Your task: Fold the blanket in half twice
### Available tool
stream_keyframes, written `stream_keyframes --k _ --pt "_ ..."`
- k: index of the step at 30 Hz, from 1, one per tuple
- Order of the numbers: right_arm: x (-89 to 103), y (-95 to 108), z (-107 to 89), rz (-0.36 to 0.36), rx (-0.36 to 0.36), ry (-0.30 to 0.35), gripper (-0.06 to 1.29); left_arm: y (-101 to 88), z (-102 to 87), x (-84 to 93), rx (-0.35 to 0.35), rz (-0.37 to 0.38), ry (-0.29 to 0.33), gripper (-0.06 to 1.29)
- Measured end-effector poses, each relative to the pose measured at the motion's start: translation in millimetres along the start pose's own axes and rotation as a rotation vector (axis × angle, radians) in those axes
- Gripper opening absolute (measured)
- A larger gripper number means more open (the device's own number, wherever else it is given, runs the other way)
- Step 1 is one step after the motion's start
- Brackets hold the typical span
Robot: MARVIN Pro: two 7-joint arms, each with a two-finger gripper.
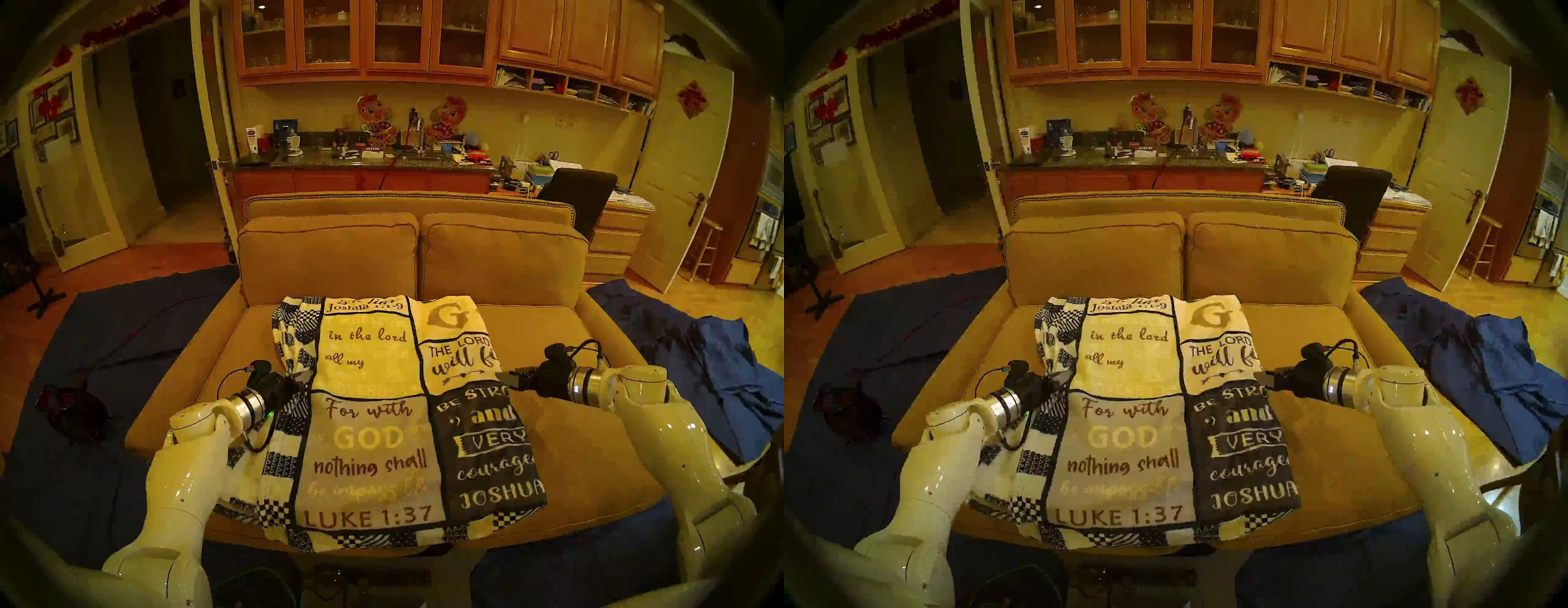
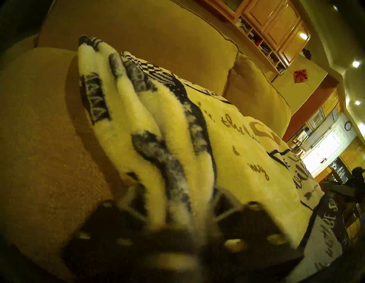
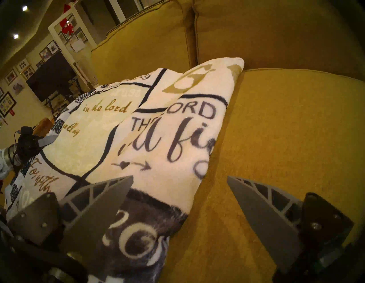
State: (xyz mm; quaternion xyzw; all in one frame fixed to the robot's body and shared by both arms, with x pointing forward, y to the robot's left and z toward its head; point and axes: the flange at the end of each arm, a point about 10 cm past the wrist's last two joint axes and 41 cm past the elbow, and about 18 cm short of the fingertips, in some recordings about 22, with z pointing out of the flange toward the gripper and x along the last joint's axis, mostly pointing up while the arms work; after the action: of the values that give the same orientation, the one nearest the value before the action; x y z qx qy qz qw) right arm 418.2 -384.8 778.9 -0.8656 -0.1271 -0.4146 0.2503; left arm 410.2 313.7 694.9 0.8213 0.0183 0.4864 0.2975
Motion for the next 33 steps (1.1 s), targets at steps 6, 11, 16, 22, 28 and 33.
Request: stream_keyframes --k 6,11,16,22,28,33 --pt "8.5 8 5.4 0.011 -0.006 -0.013 1.23 -1.4 0.7 -0.4 -0.012 0.006 -0.001 0.21" --pt "6.7 10 12.4 0.019 0.000 -0.041 1.23 -2.4 1.1 -0.7 -0.018 0.009 0.000 0.21" --pt "0.4 12 19.3 0.027 0.008 -0.072 1.23 -3.5 1.1 -0.8 -0.025 0.010 0.002 0.21" --pt "-3.3 14 23.7 0.027 0.019 -0.086 1.23 -4.4 1.1 -1.0 -0.030 0.011 0.002 0.21" --pt "-8.8 13 28.7 0.031 0.038 -0.098 1.23 -5.1 1.4 -0.7 -0.033 0.010 0.000 0.21" --pt "-11.0 10 33.4 0.035 0.056 -0.095 1.23 -5.4 1.7 -0.3 -0.034 0.010 -0.003 0.21"
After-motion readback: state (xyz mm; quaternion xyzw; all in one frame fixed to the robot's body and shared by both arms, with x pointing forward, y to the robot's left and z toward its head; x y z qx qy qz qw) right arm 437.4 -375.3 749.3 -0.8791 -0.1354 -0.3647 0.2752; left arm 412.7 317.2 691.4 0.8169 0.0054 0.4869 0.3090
